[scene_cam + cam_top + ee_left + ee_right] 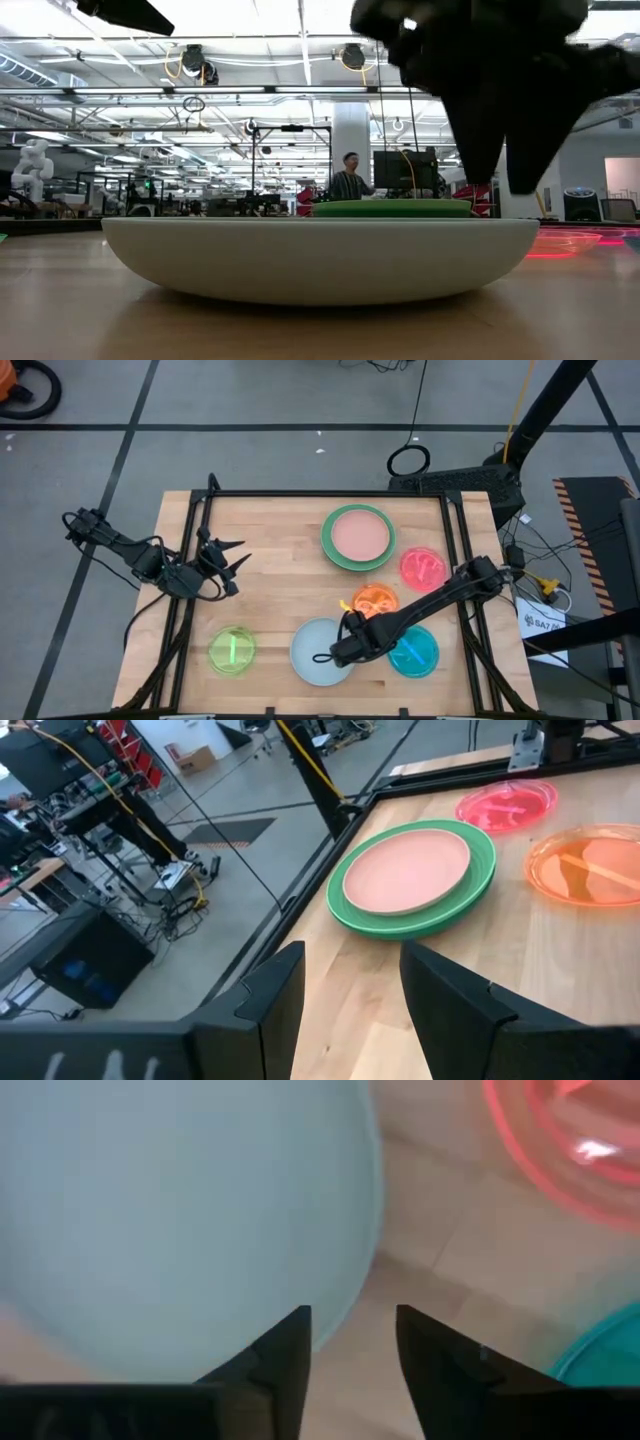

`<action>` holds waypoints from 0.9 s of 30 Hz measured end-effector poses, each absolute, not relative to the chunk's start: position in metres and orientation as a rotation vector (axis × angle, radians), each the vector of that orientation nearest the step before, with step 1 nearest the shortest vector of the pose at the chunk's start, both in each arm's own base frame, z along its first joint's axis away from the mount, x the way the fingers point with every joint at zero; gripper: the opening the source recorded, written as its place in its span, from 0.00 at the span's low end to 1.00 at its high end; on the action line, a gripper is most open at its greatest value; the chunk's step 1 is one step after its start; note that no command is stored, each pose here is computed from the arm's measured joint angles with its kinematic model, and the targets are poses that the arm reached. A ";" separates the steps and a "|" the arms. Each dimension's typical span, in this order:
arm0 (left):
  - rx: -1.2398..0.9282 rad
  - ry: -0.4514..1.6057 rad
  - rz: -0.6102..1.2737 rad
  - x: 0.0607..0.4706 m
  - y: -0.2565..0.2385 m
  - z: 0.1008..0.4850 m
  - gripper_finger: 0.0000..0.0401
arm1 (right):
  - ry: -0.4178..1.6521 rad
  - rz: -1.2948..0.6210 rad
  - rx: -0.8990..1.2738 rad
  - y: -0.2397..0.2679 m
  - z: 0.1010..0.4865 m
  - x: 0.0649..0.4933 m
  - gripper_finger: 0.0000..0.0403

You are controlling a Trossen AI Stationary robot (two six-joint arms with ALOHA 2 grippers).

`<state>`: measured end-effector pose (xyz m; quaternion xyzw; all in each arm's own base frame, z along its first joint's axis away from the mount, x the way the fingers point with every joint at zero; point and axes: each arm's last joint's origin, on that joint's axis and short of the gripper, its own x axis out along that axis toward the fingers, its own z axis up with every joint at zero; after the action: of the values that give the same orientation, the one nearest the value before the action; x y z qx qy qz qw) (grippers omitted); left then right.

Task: Stack plastic plates
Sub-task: Stack the light blue plate on top of the light orange plate

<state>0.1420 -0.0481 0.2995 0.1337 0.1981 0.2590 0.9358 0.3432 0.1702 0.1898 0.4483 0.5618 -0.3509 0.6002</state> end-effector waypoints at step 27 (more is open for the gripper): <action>0.285 0.416 0.529 0.141 -0.048 0.298 0.43 | 1.158 -0.809 0.964 0.169 0.162 0.364 0.02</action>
<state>0.1414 -0.0477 0.2985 0.1395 0.2034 0.2588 0.9339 0.3636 0.1687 0.1617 0.4254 0.5110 -0.3571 0.6560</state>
